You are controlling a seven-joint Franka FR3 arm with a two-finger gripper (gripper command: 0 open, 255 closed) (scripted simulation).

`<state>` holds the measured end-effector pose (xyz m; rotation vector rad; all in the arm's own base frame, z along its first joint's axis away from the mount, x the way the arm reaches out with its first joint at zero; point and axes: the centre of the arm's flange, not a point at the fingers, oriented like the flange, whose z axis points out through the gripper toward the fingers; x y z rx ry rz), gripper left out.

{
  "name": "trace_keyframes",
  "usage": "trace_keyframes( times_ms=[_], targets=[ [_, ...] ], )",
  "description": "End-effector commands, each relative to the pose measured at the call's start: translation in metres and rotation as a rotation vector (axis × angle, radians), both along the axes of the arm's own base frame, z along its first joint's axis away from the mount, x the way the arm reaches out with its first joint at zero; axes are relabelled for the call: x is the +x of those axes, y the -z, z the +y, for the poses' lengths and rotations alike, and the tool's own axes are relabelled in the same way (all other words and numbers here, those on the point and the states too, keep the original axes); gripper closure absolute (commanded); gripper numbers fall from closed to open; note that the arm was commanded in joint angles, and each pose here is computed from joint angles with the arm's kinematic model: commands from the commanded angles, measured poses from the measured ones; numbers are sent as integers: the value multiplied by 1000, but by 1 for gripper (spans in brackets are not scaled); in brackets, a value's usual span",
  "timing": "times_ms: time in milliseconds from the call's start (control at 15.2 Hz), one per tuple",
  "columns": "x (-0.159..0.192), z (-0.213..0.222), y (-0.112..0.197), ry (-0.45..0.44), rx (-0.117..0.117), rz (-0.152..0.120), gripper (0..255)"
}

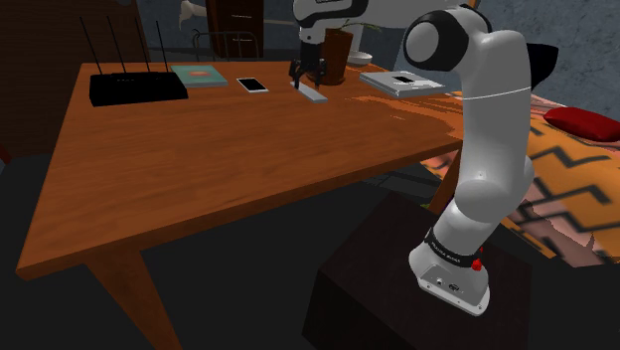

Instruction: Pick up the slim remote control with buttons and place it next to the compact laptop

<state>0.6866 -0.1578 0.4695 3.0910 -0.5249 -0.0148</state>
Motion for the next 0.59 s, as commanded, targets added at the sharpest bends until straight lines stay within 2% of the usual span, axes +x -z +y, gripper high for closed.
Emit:
trace_keyframes(
  times_ms=[0, 528],
  targets=[
    [-1, 0, 10, 0, 0, 0, 0],
    [-1, 0, 13, 0, 0, 0, 0]
  ],
)
